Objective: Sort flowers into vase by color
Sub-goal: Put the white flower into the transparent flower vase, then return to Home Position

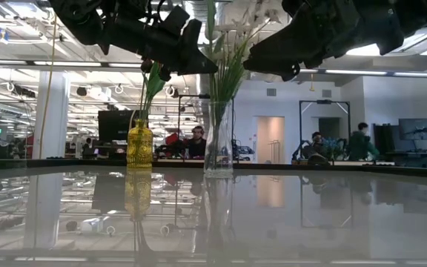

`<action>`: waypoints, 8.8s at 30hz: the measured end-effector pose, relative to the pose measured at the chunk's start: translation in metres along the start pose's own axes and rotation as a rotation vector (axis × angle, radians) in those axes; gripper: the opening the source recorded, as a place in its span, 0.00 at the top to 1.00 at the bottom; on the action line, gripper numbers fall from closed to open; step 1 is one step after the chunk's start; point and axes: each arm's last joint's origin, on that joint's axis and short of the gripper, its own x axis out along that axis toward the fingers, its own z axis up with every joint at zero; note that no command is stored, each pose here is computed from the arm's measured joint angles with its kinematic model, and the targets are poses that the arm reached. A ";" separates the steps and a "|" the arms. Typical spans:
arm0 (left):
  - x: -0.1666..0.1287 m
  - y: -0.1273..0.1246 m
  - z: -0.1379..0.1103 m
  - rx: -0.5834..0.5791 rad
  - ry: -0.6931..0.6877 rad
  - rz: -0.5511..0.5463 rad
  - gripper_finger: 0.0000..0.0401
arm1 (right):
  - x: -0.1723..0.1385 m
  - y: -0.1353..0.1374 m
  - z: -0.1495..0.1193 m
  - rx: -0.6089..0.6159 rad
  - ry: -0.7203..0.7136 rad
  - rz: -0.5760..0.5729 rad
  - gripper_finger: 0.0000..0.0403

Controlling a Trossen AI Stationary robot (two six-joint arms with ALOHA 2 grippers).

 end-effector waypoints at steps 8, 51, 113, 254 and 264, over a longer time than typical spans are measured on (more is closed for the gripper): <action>0.001 0.005 -0.003 -0.017 0.028 0.018 1.00 | 0.000 0.000 0.000 0.008 0.000 0.000 0.39; -0.023 0.009 0.006 0.049 0.176 -0.042 0.67 | -0.009 -0.012 0.008 0.047 -0.017 -0.044 0.39; -0.197 0.007 -0.079 -0.095 -0.040 -0.361 0.67 | -0.046 -0.009 0.004 0.142 0.195 -0.067 0.57; -0.214 0.023 -0.089 -0.282 -0.074 -0.380 0.67 | -0.152 -0.044 -0.110 0.118 -0.015 -0.302 0.88; -0.214 0.023 -0.089 -0.282 -0.074 -0.380 0.67 | -0.152 -0.044 -0.110 0.118 -0.015 -0.302 0.88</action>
